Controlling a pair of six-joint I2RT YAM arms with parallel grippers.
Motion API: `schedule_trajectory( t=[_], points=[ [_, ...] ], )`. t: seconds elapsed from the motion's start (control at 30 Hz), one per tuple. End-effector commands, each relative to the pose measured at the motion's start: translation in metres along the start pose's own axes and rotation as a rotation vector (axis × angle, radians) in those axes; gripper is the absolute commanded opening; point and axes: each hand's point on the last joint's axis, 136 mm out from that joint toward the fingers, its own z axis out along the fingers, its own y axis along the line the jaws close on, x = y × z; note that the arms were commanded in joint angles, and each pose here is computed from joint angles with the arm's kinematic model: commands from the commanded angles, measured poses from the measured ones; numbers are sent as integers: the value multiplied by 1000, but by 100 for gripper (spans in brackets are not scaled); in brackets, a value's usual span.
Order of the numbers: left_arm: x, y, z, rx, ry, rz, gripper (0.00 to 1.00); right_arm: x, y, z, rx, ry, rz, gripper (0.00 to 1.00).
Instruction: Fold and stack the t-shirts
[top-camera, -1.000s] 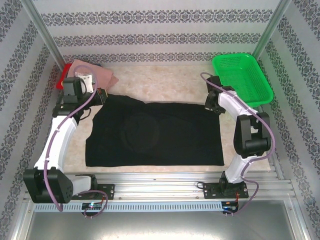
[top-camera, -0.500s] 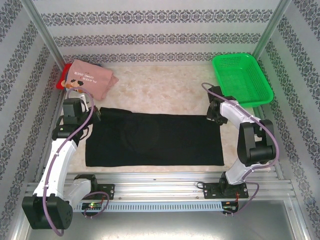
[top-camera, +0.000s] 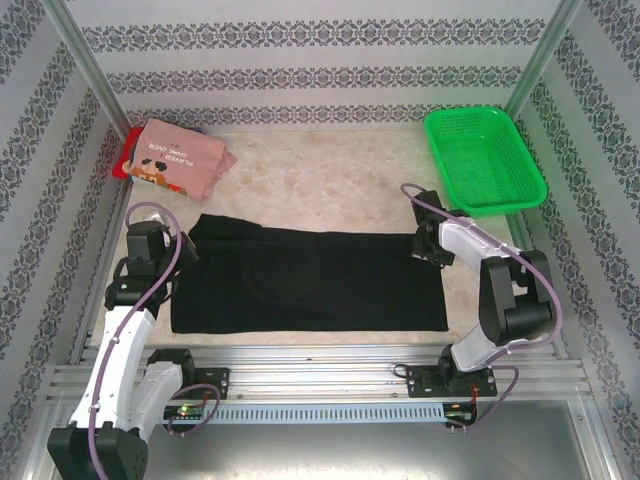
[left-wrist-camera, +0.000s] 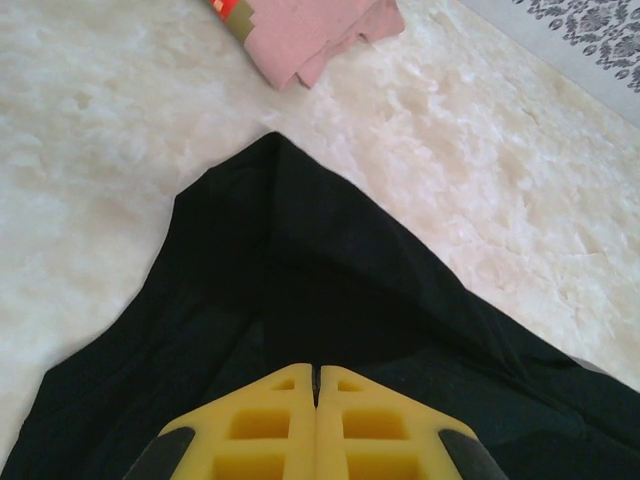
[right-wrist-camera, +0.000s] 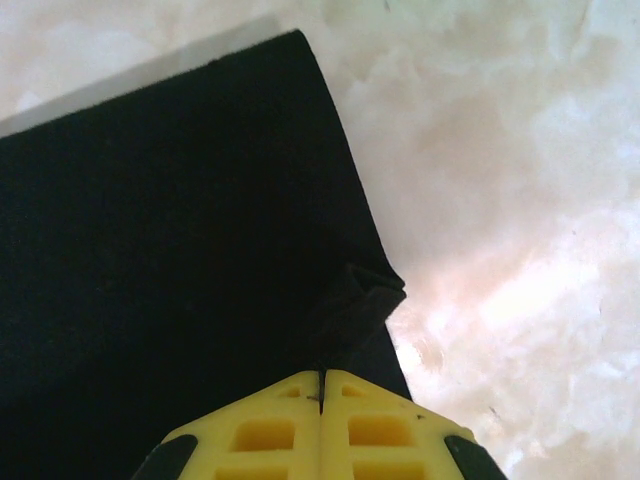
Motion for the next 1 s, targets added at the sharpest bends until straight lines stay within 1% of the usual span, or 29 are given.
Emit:
schedule_trajectory(
  t=[0.0,0.23,0.4,0.97],
  points=[
    [12,15,-1,-49,13,-64,0,5,-5,-3,15,-18,15,0],
    [29,25,-5,-54,10,-135,0,12,-10,-2,25,-16,19,0],
    [37,33,-6,-78,13,-146,0,15,-11,-1,27,-12,19,0],
    [63,44,1,-87,58,-200,0,23,-15,2,47,12,34,0]
  ],
)
